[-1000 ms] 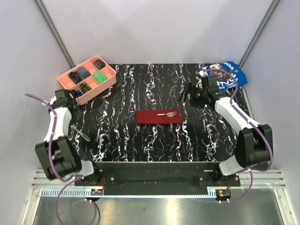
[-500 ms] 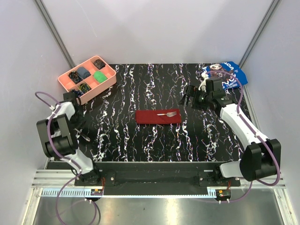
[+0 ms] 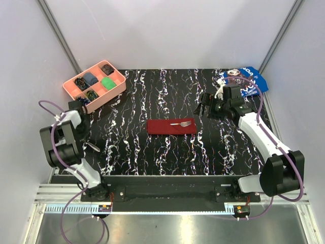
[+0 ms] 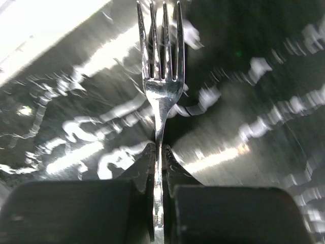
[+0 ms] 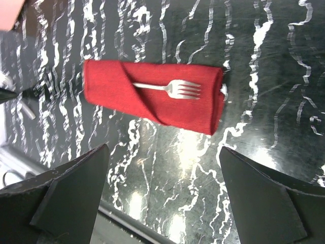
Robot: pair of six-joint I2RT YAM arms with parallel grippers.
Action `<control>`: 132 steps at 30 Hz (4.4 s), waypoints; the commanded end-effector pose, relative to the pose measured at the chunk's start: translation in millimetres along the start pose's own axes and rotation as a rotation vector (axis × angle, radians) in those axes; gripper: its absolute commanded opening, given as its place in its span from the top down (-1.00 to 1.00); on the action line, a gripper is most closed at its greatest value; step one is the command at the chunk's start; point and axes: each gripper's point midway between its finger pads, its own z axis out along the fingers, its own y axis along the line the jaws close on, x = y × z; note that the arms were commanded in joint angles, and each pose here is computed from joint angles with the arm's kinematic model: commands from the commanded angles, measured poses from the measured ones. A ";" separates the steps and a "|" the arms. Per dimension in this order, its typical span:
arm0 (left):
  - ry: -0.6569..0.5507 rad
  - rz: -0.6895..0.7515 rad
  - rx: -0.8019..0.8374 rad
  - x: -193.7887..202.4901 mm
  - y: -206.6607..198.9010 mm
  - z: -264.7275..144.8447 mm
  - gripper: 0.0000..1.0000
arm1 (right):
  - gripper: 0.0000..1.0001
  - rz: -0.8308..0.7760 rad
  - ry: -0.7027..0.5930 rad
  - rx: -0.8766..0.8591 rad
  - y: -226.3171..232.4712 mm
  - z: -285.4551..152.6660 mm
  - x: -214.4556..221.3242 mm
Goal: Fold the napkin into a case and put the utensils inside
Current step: Pick up the fork from the center of the board, then pass from the left arm to the right, then insert the fork into the folded napkin.
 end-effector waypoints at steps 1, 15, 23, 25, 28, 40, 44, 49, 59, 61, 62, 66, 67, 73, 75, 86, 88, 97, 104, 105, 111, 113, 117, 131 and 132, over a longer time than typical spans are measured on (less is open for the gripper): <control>-0.140 0.181 0.312 20.5 -55.3 -76.8 1.00 | -1.00 -0.058 0.006 -0.125 28.4 -4.5 -14.3; -0.575 1.339 1.043 217.5 -164.7 -289.5 1.00 | -0.82 -0.158 0.173 -0.533 102.5 9.2 -0.9; -0.597 1.579 1.053 255.1 -174.4 -302.1 1.00 | -0.57 -0.169 0.236 -0.537 107.3 27.5 9.2; -0.595 1.610 1.042 260.9 -175.9 -299.6 1.00 | -0.44 -0.168 0.255 -0.552 113.6 30.3 13.1; -0.594 1.634 1.043 269.5 -176.6 -300.0 1.00 | -0.39 -0.171 0.274 -0.549 115.9 37.8 17.6; -0.620 1.685 1.005 278.5 -181.1 -300.3 1.00 | 0.67 -0.146 0.363 -0.597 121.7 47.0 41.3; -0.627 1.706 0.992 278.2 -182.9 -299.3 1.00 | 0.29 -0.139 0.351 -0.581 118.7 46.1 42.6; -0.635 1.714 0.964 276.2 -183.8 -294.5 1.00 | 0.68 -0.135 0.363 -0.609 122.6 40.4 44.6; -0.425 1.250 1.072 228.1 -206.8 -296.7 0.13 | 1.00 0.108 0.099 -0.343 41.5 42.6 4.1; -0.259 1.108 1.135 219.5 -210.7 -285.1 0.29 | 1.00 0.151 0.059 -0.313 18.4 34.9 0.6; -0.185 1.077 1.172 223.5 -214.8 -280.4 0.38 | 1.00 0.171 0.020 -0.272 -1.0 31.7 -7.9; 0.048 0.923 1.110 217.9 -225.6 -232.0 0.81 | 1.00 0.205 -0.031 -0.202 -36.4 23.4 -12.0; 0.080 0.912 1.098 219.6 -227.3 -224.1 0.84 | 1.00 0.203 -0.039 -0.177 -43.3 22.4 -10.4; 0.117 0.874 1.026 219.2 -234.1 -191.1 0.89 | 1.00 0.183 -0.053 -0.073 -77.5 24.6 -8.2; 0.120 0.864 1.013 217.4 -233.3 -186.0 0.90 | 1.00 0.186 -0.032 -0.089 -77.5 27.9 -4.5; 0.146 0.853 0.956 223.2 -229.5 -162.8 0.91 | 1.00 0.182 0.016 -0.106 -83.1 41.3 7.0; 0.142 0.852 0.948 222.9 -227.8 -161.8 0.92 | 1.00 0.191 0.027 -0.112 -83.7 44.4 10.8; 0.166 0.845 0.920 228.7 -222.5 -148.4 0.94 | 1.00 0.186 0.077 -0.154 -70.7 59.3 30.1; 0.198 0.834 0.924 236.1 -220.5 -143.1 0.99 | 1.00 0.196 0.095 -0.185 -53.0 74.9 34.8; 0.202 0.835 0.922 237.2 -219.4 -141.5 1.00 | 1.00 0.199 0.093 -0.193 -46.9 78.3 34.8; 0.212 0.831 0.928 239.5 -217.2 -141.1 1.00 | 1.00 0.212 0.101 -0.231 -26.5 97.9 35.7; 0.210 0.830 0.930 239.1 -216.9 -142.2 1.00 | 1.00 0.220 0.114 -0.236 -23.1 105.9 39.9; 0.207 0.830 0.940 238.4 -218.1 -145.4 1.00 | 1.00 0.235 0.119 -0.253 -13.2 117.8 42.9; 0.189 0.834 0.963 233.8 -218.0 -158.1 1.00 | 0.53 0.248 0.147 -0.213 -4.9 126.3 56.4; 0.181 0.833 0.969 231.0 -219.4 -162.1 1.00 | 0.45 0.242 0.145 -0.199 -6.1 124.8 56.4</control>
